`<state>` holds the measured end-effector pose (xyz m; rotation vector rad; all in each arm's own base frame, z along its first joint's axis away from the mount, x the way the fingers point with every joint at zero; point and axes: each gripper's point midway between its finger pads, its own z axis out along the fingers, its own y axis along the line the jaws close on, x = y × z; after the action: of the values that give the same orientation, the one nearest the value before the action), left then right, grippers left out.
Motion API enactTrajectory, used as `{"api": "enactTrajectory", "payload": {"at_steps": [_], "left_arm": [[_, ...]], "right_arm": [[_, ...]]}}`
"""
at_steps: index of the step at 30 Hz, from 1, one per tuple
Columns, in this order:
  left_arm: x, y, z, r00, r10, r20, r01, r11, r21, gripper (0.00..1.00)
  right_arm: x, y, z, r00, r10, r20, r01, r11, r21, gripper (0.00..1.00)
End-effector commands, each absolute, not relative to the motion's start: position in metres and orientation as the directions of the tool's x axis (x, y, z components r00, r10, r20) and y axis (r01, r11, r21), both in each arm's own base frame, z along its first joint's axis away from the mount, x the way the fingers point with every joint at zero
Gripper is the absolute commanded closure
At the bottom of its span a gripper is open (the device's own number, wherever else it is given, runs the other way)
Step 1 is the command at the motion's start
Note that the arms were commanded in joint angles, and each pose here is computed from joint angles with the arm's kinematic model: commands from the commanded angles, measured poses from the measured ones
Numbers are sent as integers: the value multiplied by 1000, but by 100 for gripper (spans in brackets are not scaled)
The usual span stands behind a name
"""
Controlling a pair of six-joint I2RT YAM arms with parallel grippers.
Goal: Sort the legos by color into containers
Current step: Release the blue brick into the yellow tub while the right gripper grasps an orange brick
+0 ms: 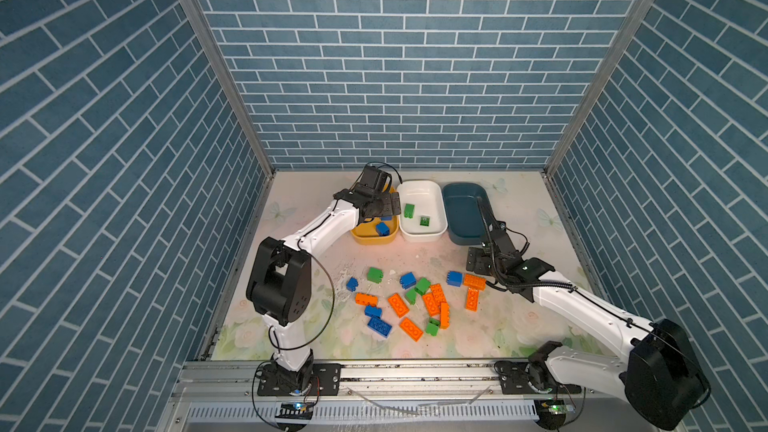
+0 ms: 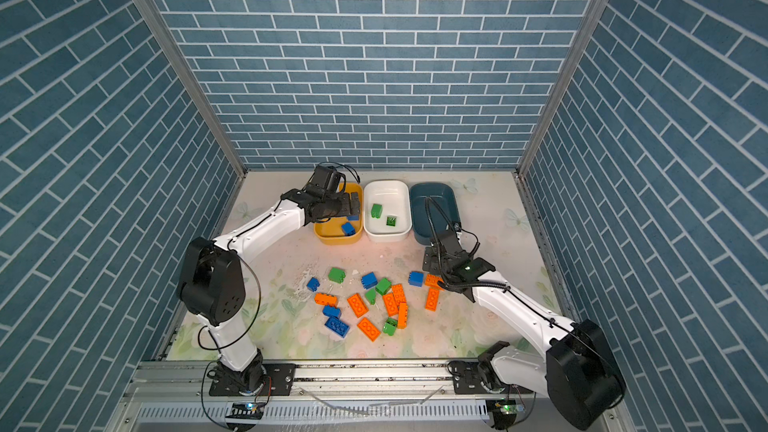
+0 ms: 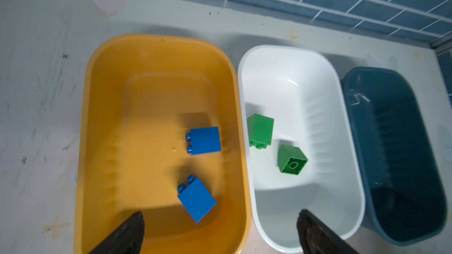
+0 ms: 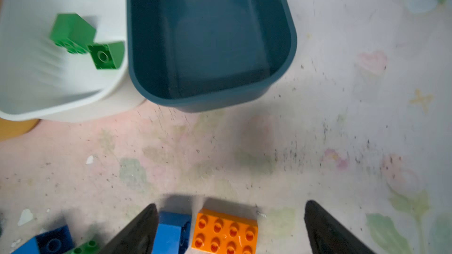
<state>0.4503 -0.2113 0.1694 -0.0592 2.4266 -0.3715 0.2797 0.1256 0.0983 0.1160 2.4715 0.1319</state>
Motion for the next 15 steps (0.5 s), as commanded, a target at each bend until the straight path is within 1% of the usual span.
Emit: {"api": "enactTrajectory", "payload": {"at_steps": [1, 6, 9, 15], "left_arm": [[447, -211, 173, -767, -140, -626, 67, 953, -295, 1], [444, -207, 173, -763, -140, -631, 60, 957, -285, 1], [442, -209, 170, -770, -135, -624, 69, 954, -290, 1], [439, -205, 166, -776, -135, -616, 53, 959, -277, 1]], "right_arm": [[253, 119, 62, -873, 163, -459, 107, 984, 145, 11], [249, 130, 45, -912, 151, -381, 84, 979, 186, 16], [251, 133, 38, -922, 143, -360, 82, 980, 180, 19], [255, 136, 33, -927, 128, -352, 71, 983, 170, 19]]}}
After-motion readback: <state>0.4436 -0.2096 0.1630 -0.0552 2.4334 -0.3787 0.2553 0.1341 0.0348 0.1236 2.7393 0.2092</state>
